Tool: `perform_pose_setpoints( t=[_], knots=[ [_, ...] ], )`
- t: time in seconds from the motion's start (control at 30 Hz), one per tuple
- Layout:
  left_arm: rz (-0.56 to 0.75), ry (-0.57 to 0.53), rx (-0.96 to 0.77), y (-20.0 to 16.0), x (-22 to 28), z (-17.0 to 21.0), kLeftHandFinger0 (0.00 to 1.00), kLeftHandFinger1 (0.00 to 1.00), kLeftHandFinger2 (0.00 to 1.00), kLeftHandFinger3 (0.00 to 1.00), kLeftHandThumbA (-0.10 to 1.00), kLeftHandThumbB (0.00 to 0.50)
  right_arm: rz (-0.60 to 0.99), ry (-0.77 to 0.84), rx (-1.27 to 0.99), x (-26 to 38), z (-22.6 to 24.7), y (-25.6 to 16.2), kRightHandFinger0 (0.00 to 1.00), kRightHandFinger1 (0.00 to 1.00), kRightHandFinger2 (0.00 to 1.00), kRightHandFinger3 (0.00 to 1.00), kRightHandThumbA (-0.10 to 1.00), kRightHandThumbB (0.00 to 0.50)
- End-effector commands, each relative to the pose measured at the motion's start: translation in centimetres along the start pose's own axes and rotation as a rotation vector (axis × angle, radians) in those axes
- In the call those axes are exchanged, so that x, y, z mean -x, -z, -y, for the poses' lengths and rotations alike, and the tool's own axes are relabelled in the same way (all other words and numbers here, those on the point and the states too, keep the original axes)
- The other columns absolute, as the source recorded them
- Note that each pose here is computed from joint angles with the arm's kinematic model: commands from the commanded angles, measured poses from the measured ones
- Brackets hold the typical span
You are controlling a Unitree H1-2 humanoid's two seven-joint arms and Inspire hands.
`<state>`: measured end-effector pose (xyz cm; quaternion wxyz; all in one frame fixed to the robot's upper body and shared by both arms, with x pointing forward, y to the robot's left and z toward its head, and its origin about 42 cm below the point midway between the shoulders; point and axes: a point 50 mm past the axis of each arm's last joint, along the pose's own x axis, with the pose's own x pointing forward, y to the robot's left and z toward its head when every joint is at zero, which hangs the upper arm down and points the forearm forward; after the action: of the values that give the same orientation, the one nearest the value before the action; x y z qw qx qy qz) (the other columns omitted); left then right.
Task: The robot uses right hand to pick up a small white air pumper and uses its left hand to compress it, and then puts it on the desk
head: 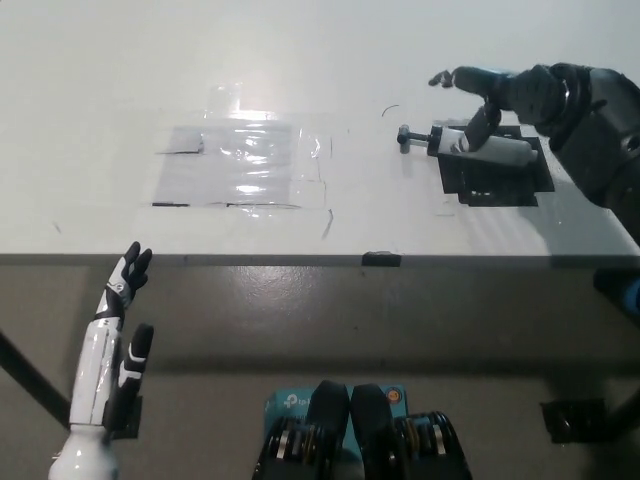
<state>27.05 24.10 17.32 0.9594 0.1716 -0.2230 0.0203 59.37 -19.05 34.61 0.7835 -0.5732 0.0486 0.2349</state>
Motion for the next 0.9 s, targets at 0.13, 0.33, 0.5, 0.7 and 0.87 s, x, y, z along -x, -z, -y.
perform_pose_setpoints(
  t=[0.13, 0.33, 0.5, 0.7, 0.87],
  knots=[
    [0.083, 0.004, 0.020, -0.8, -1.8, -0.1, 1.00, 1.00, 1.00, 1.00, 1.00, 0.321, 0.459, 0.436, -0.099, 10.6, 14.5, -5.6, 1.00, 1.00, 1.00, 1.00, 1.00, 0.376],
    [0.157, 0.066, 0.072, -1.0, -5.1, -0.1, 1.00, 1.00, 1.00, 1.00, 1.00, 0.276, 0.946, 0.783, -0.378, 24.1, 13.3, -7.0, 1.00, 1.00, 1.00, 1.00, 1.00, 0.370],
    [0.153, 0.088, 0.138, -0.6, -7.0, -0.3, 1.00, 1.00, 1.00, 1.00, 1.00, 0.302, 1.022, 0.897, -0.412, 28.8, 3.6, -6.1, 1.00, 1.00, 1.00, 1.00, 1.00, 0.314],
    [0.145, 0.058, 0.143, 0.1, -7.8, -1.0, 1.00, 1.00, 1.00, 1.00, 1.00, 0.287, 1.024, 0.961, -0.482, 29.2, -4.8, -4.6, 1.00, 1.00, 1.00, 1.00, 1.00, 0.289],
    [0.123, 0.043, 0.120, 1.1, -7.5, -1.7, 1.00, 1.00, 1.00, 1.00, 1.00, 0.242, 0.972, 1.031, -0.680, 26.8, -11.0, -2.9, 1.00, 1.00, 1.00, 1.00, 1.00, 0.305]
  ],
)
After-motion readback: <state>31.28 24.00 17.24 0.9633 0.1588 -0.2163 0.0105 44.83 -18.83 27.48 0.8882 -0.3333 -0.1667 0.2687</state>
